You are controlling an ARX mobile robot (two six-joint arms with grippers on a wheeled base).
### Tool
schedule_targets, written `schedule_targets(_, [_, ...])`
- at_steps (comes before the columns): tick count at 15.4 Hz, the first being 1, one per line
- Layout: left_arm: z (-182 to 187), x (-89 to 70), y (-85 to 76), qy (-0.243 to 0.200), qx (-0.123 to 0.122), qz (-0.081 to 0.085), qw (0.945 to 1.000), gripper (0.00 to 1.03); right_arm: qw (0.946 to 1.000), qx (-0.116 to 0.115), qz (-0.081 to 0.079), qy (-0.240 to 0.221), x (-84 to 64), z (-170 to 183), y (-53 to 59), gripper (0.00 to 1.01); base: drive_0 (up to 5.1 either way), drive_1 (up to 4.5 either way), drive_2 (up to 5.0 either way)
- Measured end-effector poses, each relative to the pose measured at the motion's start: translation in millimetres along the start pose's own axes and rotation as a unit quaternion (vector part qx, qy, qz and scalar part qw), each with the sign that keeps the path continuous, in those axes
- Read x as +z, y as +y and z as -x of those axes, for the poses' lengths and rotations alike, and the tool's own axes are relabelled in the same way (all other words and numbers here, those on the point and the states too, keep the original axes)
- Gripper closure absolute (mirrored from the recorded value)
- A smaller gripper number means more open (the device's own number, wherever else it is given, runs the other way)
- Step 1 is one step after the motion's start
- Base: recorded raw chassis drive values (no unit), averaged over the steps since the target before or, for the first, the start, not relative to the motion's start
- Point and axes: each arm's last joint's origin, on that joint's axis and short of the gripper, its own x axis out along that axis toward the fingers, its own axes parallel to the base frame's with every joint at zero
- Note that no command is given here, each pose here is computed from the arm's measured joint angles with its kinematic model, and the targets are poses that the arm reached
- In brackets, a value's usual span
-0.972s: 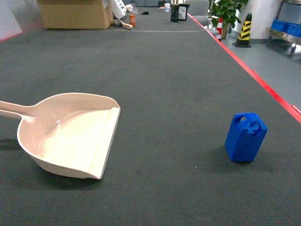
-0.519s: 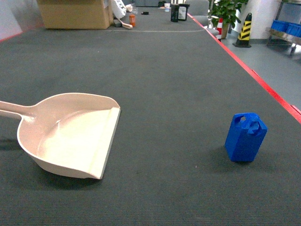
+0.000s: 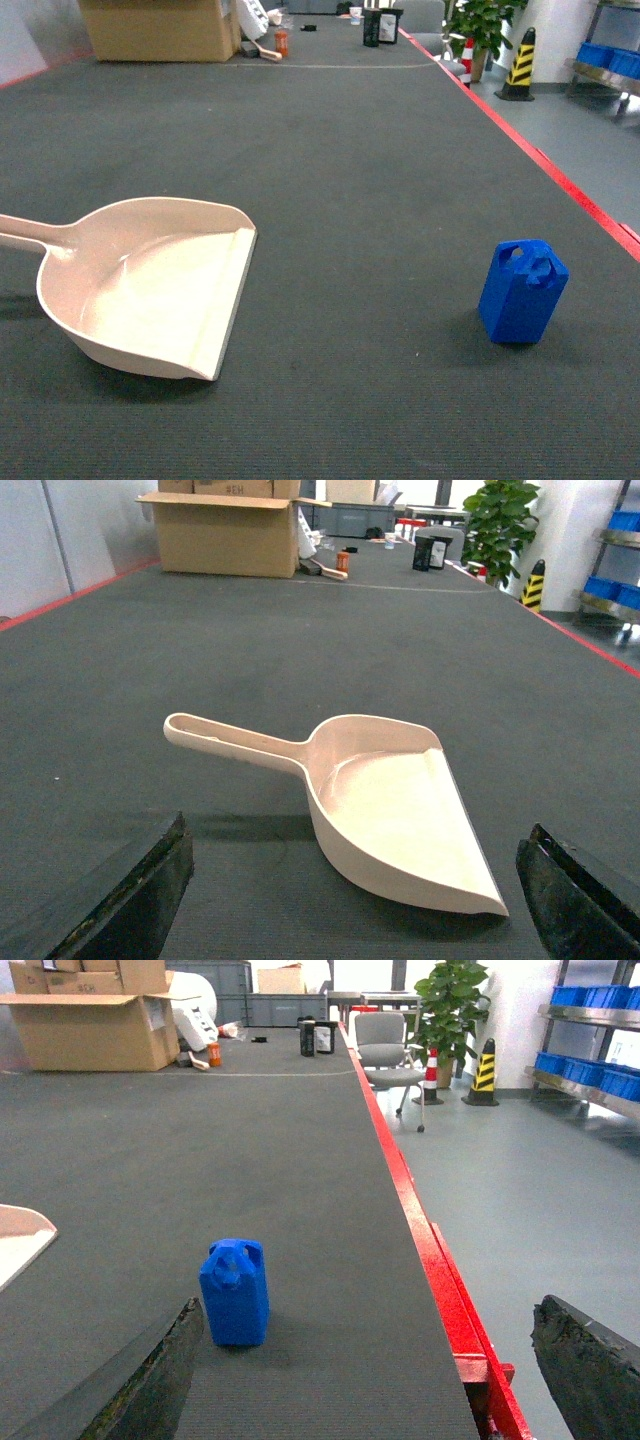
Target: Place part in tray to right shelf
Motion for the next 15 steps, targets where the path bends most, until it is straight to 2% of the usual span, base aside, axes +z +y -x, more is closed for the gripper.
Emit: schedule_targets(15, [0.0,-0.1,0.0,0.0,0.0,0.0,1.0,0.05,1.0,0.0,0.0,0.0,0.0,0.0,0.0,0.03,0.0,0.0,0.0])
